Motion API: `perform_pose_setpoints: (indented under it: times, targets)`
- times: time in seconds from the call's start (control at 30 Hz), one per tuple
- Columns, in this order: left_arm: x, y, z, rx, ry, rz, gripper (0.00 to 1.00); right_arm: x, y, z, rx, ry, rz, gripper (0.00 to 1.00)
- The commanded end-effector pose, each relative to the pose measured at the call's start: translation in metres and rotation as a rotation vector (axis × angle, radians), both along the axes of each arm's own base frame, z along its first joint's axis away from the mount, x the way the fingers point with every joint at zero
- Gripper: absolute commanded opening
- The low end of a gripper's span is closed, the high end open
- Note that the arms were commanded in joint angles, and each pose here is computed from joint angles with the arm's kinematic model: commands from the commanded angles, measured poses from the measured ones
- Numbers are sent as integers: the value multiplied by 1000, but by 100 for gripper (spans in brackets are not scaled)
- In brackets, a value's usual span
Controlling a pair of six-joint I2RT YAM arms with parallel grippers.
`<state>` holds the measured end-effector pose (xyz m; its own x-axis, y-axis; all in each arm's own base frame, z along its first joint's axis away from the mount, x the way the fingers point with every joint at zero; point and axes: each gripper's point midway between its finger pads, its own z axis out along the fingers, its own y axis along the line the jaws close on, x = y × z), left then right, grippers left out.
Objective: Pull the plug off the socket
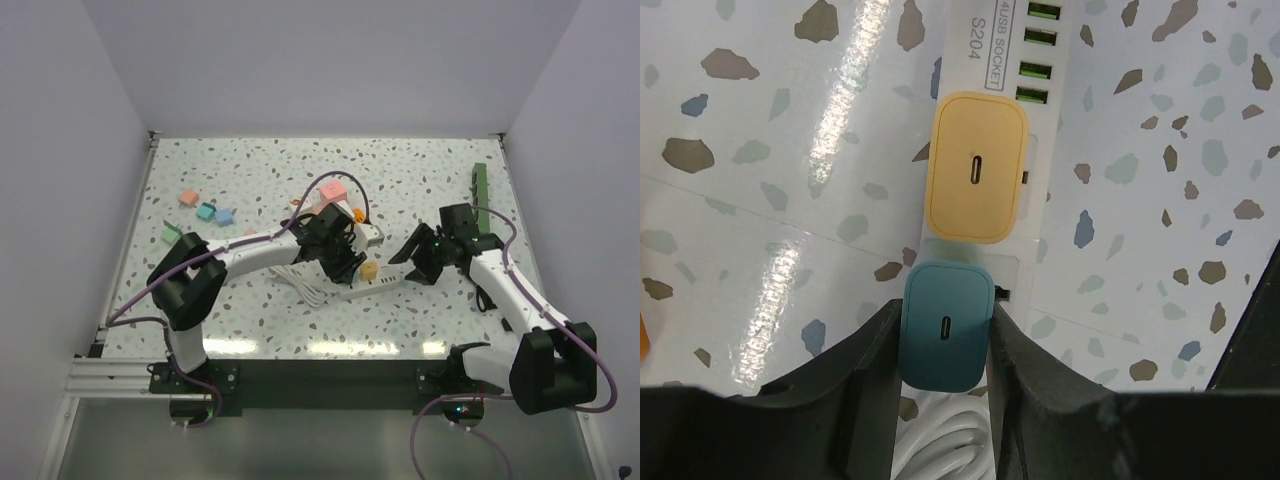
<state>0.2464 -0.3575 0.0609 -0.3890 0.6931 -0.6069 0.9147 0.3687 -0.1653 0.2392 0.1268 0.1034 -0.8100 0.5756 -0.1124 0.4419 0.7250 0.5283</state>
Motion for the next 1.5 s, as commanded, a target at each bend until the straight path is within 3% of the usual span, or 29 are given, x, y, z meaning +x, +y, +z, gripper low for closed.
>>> perform_pose_setpoints:
  times: [0.0,0.17,0.3,0.47,0.6,0.77,1.1,1.23,1.33,1.47]
  targets:
    - [4,-12,34,-97,12,125,0,16,10,16,96,-63,-69,62]
    - [4,-28,57,-179,76,175,0,10,18,-4,136,41,-67,69]
    - [12,-34,73,-267,226,302,0,13,12,-2,104,-1,-93,72]
    - [11,-45,94,-459,371,331,0,20,2,-3,66,-45,-156,85]
    - [10,-47,98,-478,407,360,0,25,-8,-7,39,-60,-246,86]
    - [3,-51,102,-524,448,338,0,46,-25,9,10,-207,-362,87]
    - [5,-55,133,-661,455,377,0,68,-19,-13,10,-163,-379,80]
    - [16,-58,145,-743,434,418,0,70,-8,-16,51,-169,-350,68]
    - [21,-63,150,-776,436,425,0,71,-1,-21,68,-157,-324,53]
    - [26,-64,142,-772,438,450,0,73,5,-24,87,-151,-311,15]
